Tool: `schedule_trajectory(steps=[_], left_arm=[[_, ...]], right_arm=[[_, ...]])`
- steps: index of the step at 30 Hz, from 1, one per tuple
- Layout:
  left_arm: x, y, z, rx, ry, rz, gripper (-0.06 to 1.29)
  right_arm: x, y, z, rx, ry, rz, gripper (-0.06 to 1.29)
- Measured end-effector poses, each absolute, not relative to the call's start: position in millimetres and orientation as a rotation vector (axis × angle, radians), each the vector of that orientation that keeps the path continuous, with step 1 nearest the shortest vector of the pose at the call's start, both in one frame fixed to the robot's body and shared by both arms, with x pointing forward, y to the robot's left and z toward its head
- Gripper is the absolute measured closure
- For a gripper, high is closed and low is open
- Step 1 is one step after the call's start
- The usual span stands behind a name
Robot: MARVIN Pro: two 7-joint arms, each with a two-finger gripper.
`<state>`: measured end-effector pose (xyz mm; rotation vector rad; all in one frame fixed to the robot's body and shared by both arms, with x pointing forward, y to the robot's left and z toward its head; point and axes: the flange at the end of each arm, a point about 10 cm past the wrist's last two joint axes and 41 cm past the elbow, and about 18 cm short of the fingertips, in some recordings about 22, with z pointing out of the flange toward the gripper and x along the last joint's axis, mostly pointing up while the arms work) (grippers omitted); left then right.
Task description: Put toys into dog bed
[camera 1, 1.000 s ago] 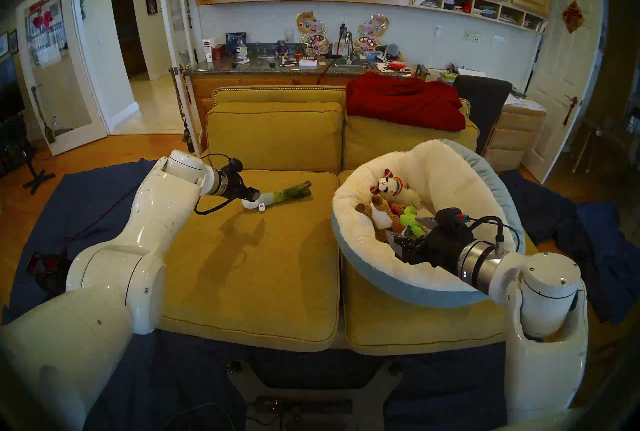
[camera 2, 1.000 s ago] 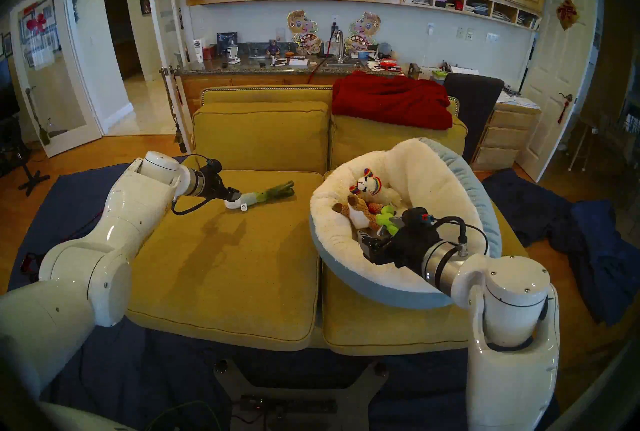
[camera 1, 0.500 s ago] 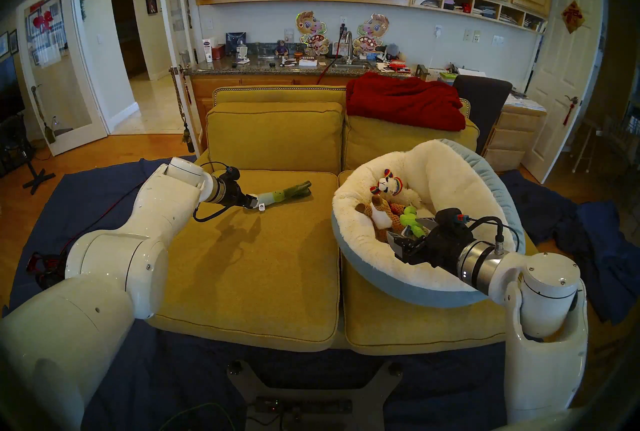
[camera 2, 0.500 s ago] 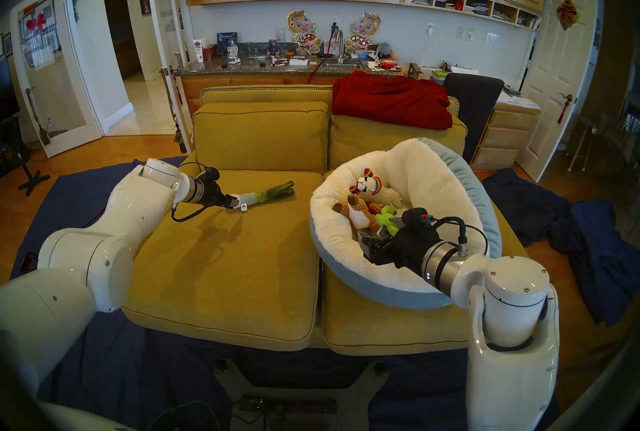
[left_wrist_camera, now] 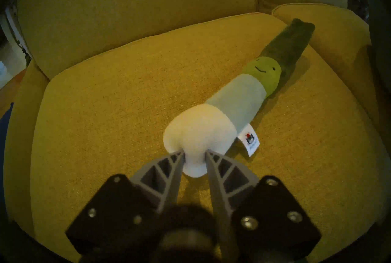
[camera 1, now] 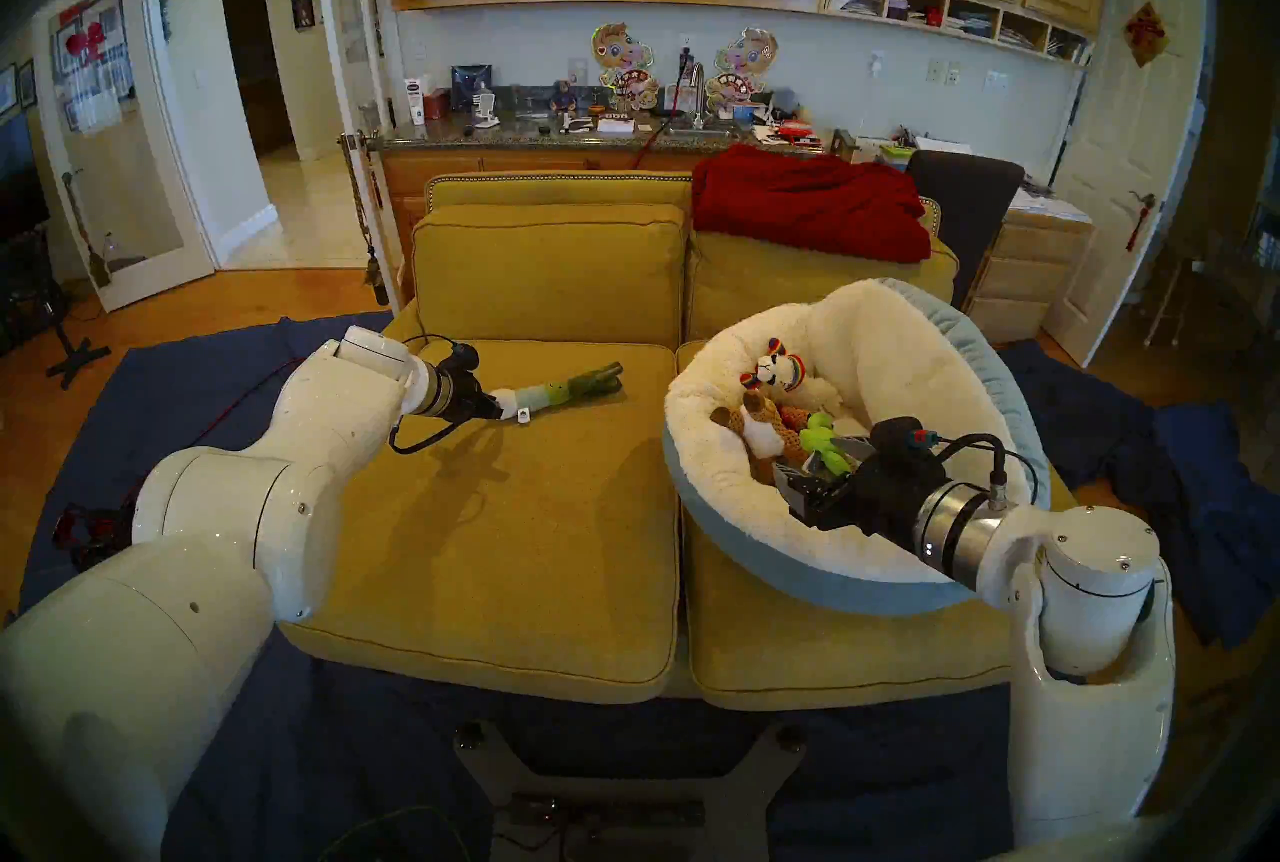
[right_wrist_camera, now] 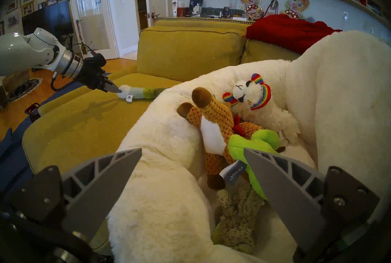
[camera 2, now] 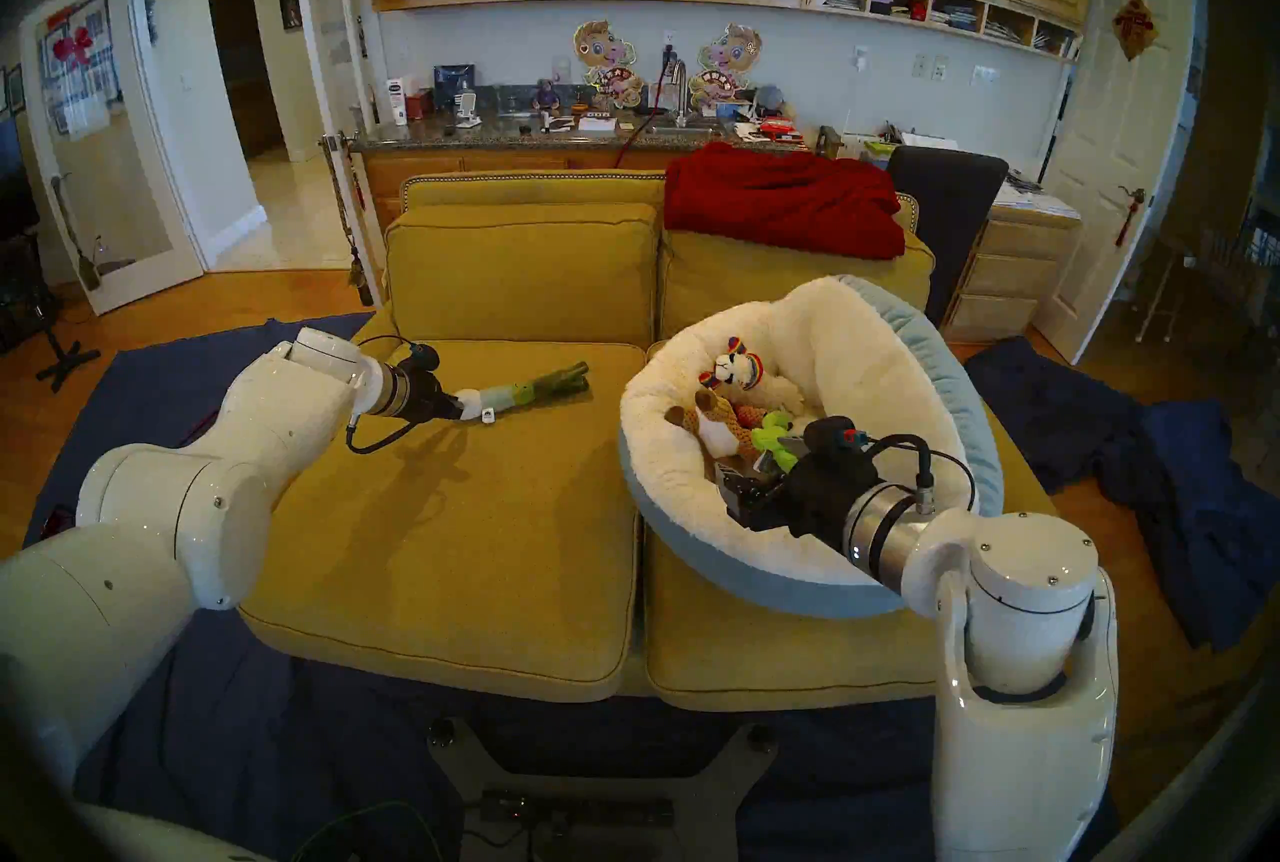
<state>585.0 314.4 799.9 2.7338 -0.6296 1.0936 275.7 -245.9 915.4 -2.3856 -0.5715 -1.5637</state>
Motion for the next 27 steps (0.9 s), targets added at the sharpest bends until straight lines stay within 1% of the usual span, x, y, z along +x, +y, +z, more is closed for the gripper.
schedule_trajectory(steps=[4,7,8,9,10,12,17,27], left_arm=[[586,313,800,2.735,-0.625,1.104,0.89],[587,312,800,2.732,-0.622,1.116,0.90],[588,312,800,2.731,-0.620,1.122,0.94],[588,312,800,2.730,-0.619,1.126,1.01],[588,312,800,2.729,-0.618,1.129,1.19],[588,312,800,2.725,-0.615,1.135,1.25],[589,311,802,2.697,-0.605,1.148,1.25],[592,314,829,2.506,-0.645,1.190,1.25]], right_arm=[[276,-246,915,-2.386,-0.571,-1.563,-0.03],[276,-246,915,-2.386,-0.571,-1.563,-0.03],[276,-246,915,-2.386,-0.571,-1.563,-0.03],[276,-246,915,-2.386,-0.571,-1.563,-0.03],[276,-246,915,-2.386,-0.571,-1.563,-0.03],[276,-246,915,-2.385,-0.571,-1.564,-0.03],[276,-246,916,-2.385,-0.572,-1.565,-0.03],[276,-246,916,-2.384,-0.573,-1.566,-0.03]])
